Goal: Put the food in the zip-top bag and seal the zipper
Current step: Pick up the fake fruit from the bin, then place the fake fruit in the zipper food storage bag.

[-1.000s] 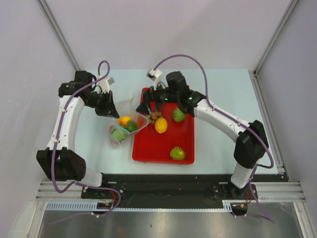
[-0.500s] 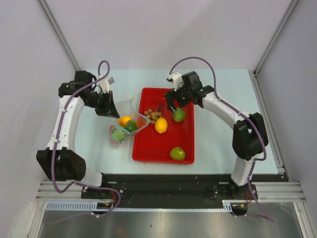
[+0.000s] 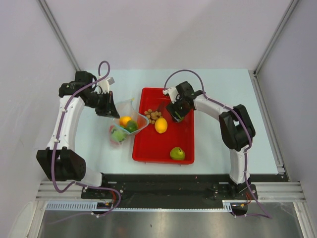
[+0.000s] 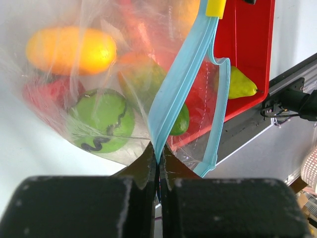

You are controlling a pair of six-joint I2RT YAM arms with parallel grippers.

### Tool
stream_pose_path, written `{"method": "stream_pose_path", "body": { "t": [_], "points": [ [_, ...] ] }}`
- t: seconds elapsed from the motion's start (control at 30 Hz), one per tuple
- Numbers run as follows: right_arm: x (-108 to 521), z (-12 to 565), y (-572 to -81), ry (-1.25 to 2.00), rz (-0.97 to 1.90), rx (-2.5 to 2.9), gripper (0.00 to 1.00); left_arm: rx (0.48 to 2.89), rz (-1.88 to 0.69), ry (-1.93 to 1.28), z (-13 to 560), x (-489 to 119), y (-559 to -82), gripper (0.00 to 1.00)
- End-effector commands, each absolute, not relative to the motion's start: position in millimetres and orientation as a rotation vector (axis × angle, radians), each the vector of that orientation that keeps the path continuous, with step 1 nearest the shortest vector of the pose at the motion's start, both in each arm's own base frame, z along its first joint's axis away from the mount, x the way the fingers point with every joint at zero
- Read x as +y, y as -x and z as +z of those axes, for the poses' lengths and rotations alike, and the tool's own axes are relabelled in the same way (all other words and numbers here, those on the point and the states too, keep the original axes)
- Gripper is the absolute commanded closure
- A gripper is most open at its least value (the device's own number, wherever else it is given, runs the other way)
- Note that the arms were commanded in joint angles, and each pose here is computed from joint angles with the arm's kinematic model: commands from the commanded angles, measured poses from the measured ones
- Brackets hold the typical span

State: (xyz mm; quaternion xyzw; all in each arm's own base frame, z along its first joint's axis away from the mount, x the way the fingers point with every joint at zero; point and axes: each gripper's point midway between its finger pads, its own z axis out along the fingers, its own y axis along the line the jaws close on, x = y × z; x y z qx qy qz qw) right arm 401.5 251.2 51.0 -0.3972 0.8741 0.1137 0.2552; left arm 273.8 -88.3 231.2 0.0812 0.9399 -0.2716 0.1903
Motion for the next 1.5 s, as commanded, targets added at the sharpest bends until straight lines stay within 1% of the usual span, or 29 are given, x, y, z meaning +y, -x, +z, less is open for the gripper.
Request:
{"method": "stream_pose_path", "body": {
  "t": [0.0, 0.03, 0.07, 0.13, 0.27, 0.3, 0.37, 0.4, 0.43, 0.5, 0.63, 0.67, 0.73, 0.9, 1.07, 1.13, 1.2, 1.3, 1.33, 1.37, 1.43, 1.47],
  "points": [
    [260, 72, -409, 1.074, 0.327, 2.312, 0.39, 2.612, -0.763, -0.236, 234, -88, -276, 0.96],
    [262, 78, -411, 1.069, 0.337, 2.297, 0.54, 2.613, -0.761, -0.233, 235, -88, -276, 0.96],
    [263, 83, -410, 1.056, 0.35, 2.292, 0.6, 2.61, -0.762, -0.237, 235, -88, -276, 0.96],
    [268, 107, -411, 1.041, 0.388, 2.247, 0.68, 2.609, -0.759, -0.235, 235, -87, -277, 0.96],
    [287, 168, -402, 0.945, 0.595, 2.156, 0.69, 2.604, -0.767, -0.235, 236, -88, -278, 0.96],
    [302, 190, -397, 0.944, 0.71, 2.073, 0.69, 2.605, -0.768, -0.237, 236, -89, -278, 0.96],
    [316, 240, -386, 0.865, 0.845, 1.968, 0.69, 2.602, -0.775, -0.239, 237, -90, -278, 0.96],
    [328, 266, -385, 0.862, 0.907, 1.867, 0.69, 2.601, -0.775, -0.237, 237, -89, -278, 0.96],
    [342, 288, -372, 0.879, 0.952, 1.799, 0.69, 2.603, -0.778, -0.235, 237, -90, -278, 0.96],
    [362, 321, -357, 0.902, 1.033, 1.695, 0.69, 2.598, -0.783, -0.239, 238, -91, -278, 0.96],
    [405, 350, -312, 1.04, 1.116, 1.553, 0.67, 2.589, -0.79, -0.238, 242, -92, -280, 0.96],
    [419, 350, -295, 1.091, 1.146, 1.524, 0.67, 2.592, -0.793, -0.235, 241, -91, -280, 0.96],
    [430, 348, -283, 1.155, 1.135, 1.472, 0.67, 2.589, -0.809, -0.234, 242, -94, -280, 0.96],
    [461, 316, -253, 1.307, 1.158, 1.45, 0.67, 2.581, -0.822, -0.236, 245, -95, -279, 0.96],
    [477, 263, -255, 1.417, 1.058, 1.508, 0.67, 2.575, -0.837, -0.239, 246, -97, -278, 0.96],
    [485, 256, -266, 1.401, 1.035, 1.527, 0.67, 2.573, -0.84, -0.241, 247, -97, -278, 0.95],
    [490, 264, -279, 1.357, 1.006, 1.518, 0.66, 2.575, -0.841, -0.244, 246, -97, -276, 0.95],
    [495, 266, -296, 1.29, 0.945, 1.516, 0.62, 2.579, -0.842, -0.242, 244, -97, -275, 0.95],
    [497, 263, -301, 1.274, 0.922, 1.52, 0.55, 2.579, -0.845, -0.242, 244, -98, -274, 0.95],
    [498, 262, -309, 1.245, 0.874, 1.527, 0.39, 2.578, -0.844, -0.242, 244, -97, -274, 0.95],
    [500, 265, -316, 1.224, 0.833, 1.53, 0.23, 2.577, -0.848, -0.241, 244, -98, -275, 0.95],
    [499, 259, -318, 1.221, 0.812, 1.558, 0.1, 2.575, -0.848, -0.246, 245, -98, -275, 0.95]
  ]
}}
